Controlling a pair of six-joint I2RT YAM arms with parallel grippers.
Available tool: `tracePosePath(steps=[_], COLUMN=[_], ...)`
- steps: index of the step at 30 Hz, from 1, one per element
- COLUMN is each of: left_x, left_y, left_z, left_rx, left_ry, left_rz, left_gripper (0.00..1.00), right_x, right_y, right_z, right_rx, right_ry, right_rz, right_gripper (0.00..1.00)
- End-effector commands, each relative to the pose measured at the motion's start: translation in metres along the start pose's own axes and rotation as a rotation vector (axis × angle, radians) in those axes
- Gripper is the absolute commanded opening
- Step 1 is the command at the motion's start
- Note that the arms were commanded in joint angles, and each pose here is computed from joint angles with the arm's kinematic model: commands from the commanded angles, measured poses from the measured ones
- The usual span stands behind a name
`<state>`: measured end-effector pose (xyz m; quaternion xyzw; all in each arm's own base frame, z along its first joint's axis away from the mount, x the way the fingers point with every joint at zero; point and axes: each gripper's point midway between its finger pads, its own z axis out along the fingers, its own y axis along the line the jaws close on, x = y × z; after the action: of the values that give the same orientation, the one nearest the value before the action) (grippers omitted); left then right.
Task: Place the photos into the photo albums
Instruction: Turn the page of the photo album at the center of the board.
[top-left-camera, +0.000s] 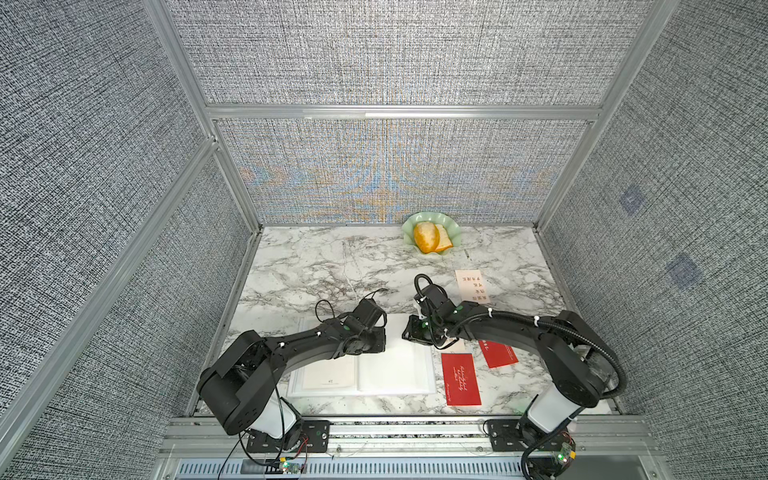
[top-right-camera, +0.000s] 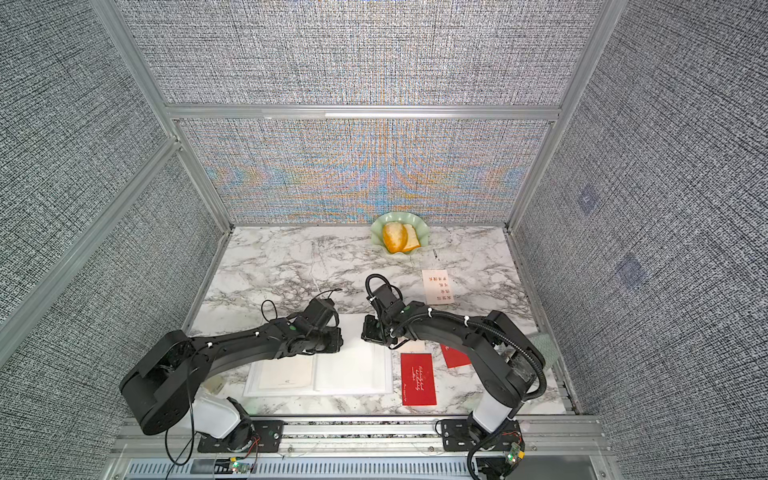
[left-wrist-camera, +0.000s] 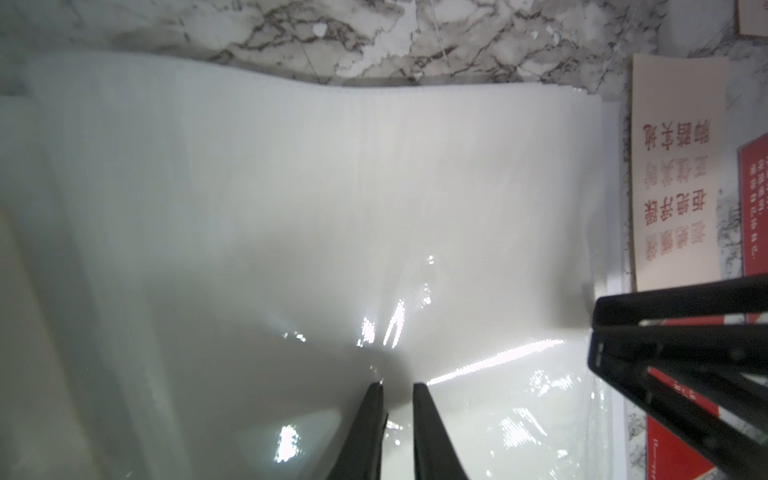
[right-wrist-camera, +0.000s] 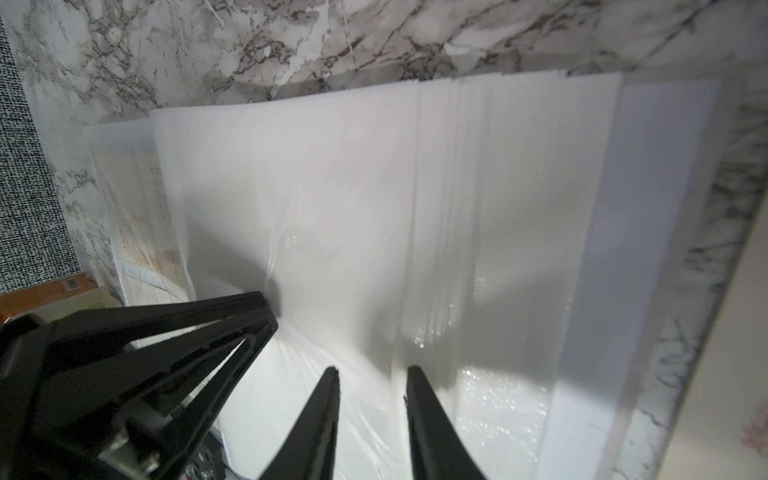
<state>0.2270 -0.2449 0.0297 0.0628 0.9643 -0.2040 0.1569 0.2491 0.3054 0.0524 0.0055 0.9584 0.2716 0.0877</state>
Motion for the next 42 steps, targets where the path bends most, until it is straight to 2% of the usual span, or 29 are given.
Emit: tracePosePath(steps=[1, 11, 18, 27, 33, 37, 39, 42], left_x=[0.005, 0.001, -0.028, -0.070, -0.086, -0.093, -0.096, -0.099], left_y=[0.010, 0.006, 0.006, 0.052, 0.093, 0.110, 0.115, 0.124], left_z=[-0.001, -0.004, -0.025, -0.087, -0.137, -0.171, -0.188, -0.213], left_rx=[-0.041, -0.027, -0.047, -0.129, -0.259, -0.299, -0.310, -0.348], left_ry=[0.016, 0.002, -0.071, -0.241, -0.390, -0.544, -0.635, -0.701], left_rz=[0.002, 0.003, 0.012, -0.080, -0.175, -0.229, -0.213, -0.230], left_gripper=[0.19, 0.19, 0.27, 0.28, 0.28, 0.29, 0.29, 0.30], right_x=[0.001, 0.007, 0.006, 0.017, 0.027, 0.034, 0.038, 0.045], right_y=[0.003, 0.015, 0.040, 0.093, 0.147, 0.187, 0.205, 0.231], right_z=[0.003, 0.013, 0.015, 0.023, 0.033, 0.041, 0.047, 0.053], right_rx=[-0.010, -0.067, -0.161, -0.259, -0.335, -0.392, -0.420, -0.446], right_ry=[0.008, 0.044, 0.070, 0.116, 0.157, 0.187, 0.208, 0.236], right_rz=[0.002, -0.013, -0.038, -0.124, -0.201, -0.247, -0.265, -0.305], right_gripper=[0.32, 0.31, 0.32, 0.32, 0.32, 0.32, 0.32, 0.32])
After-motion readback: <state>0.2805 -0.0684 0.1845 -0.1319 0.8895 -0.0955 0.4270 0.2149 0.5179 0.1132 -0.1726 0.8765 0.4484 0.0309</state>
